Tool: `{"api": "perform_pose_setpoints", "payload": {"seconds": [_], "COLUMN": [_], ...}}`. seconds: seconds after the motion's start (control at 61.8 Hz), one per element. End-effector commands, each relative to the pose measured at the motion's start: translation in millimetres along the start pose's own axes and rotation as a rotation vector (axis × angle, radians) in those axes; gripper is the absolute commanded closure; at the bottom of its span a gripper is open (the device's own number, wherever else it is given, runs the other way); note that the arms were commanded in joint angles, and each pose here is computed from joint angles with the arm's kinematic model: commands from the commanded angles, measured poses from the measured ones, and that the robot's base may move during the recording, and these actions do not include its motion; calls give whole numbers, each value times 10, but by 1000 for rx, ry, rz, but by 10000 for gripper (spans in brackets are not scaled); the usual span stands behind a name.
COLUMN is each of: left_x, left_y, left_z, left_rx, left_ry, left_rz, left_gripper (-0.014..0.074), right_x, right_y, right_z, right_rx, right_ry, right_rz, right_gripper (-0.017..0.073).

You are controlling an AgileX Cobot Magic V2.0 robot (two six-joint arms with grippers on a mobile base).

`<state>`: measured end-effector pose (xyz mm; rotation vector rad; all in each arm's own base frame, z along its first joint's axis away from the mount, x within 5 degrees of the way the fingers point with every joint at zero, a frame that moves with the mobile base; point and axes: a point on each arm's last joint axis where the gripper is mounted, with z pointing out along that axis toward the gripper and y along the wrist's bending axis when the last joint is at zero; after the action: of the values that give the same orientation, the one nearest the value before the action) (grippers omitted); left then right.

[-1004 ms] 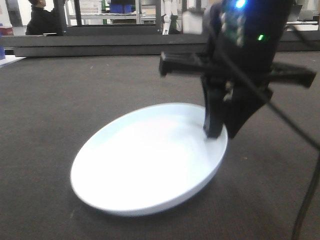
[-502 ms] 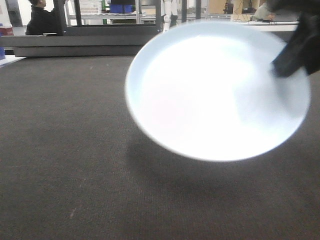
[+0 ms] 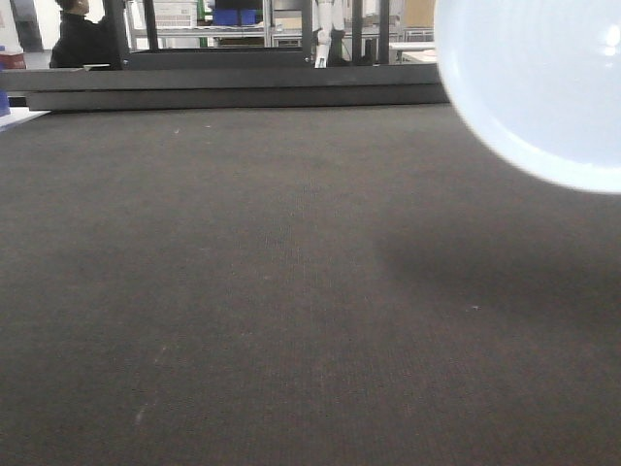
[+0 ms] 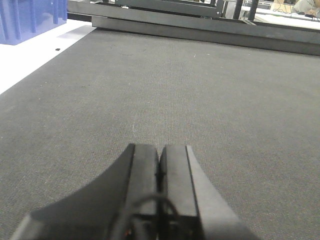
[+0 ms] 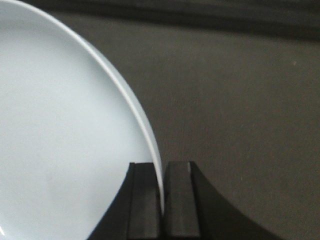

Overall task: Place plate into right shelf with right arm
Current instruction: 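Lift the plate upright with the right gripper, clear of the table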

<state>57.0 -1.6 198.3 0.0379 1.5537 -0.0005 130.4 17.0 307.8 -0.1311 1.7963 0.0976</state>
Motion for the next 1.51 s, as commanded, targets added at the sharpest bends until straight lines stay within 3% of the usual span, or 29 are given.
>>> {"api": "perform_pose_setpoints", "payload": {"seconds": [0.0, 0.372, 0.648, 1.49], "left_x": [-52, -52, -52, -52], "left_y": [11, 11, 11, 11], "left_z": [-8, -8, -8, -8], "left_rx": [-12, -12, -12, -12], "left_ry": [-89, -89, -89, -89], "left_rz": [-15, -15, -15, -15], "left_gripper": [722, 722, 722, 722], "right_x": [-227, -185, -13, 32], "right_y": [-22, 20, 9, 18], "right_z": [-179, -720, -899, -882], "right_rx": [27, 10, 34, 23], "right_ry": [-188, -327, -490, -446], "right_rz": [3, -11, -6, -4], "right_gripper": [504, 504, 504, 504]}}
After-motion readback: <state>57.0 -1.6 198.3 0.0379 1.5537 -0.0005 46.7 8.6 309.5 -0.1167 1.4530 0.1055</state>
